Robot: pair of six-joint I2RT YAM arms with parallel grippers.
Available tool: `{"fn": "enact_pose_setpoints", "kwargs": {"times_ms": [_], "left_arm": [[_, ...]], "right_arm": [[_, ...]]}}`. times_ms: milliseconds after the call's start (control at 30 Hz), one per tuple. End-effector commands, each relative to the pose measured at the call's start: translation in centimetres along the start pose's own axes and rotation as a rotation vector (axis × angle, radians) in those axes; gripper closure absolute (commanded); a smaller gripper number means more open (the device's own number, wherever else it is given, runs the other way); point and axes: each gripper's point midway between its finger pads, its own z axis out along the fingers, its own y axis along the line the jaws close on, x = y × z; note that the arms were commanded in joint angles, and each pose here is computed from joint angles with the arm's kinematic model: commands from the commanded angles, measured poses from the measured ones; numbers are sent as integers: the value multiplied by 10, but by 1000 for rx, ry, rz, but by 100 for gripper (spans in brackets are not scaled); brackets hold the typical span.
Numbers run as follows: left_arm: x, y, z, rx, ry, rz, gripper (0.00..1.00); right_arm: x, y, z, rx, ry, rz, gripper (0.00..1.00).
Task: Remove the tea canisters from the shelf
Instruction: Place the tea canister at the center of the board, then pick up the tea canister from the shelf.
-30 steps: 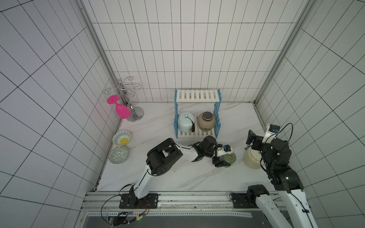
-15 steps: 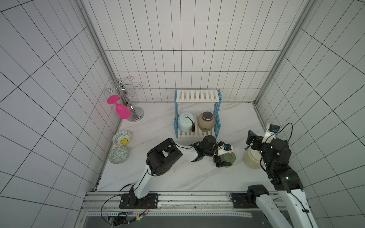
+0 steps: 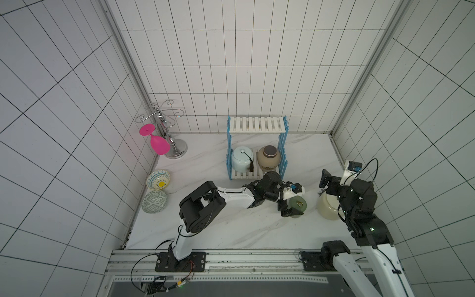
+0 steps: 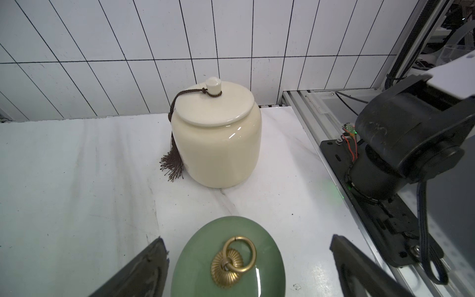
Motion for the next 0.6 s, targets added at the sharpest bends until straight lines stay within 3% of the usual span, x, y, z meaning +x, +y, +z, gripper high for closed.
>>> {"fn": "enact_pose_setpoints", "kwargs": {"times_ms": [0, 200, 567], "left_arm": [[-22, -5, -13, 3, 25, -49, 1], [-49, 3, -44, -70, 78, -137, 1], [-81, 50, -135, -310, 81, -327, 2]], "right_arm": [[7, 3, 4, -16, 13, -3, 1], [8, 8, 5, -42, 30, -11, 1], [2, 25, 8, -118, 107, -20, 0]]}}
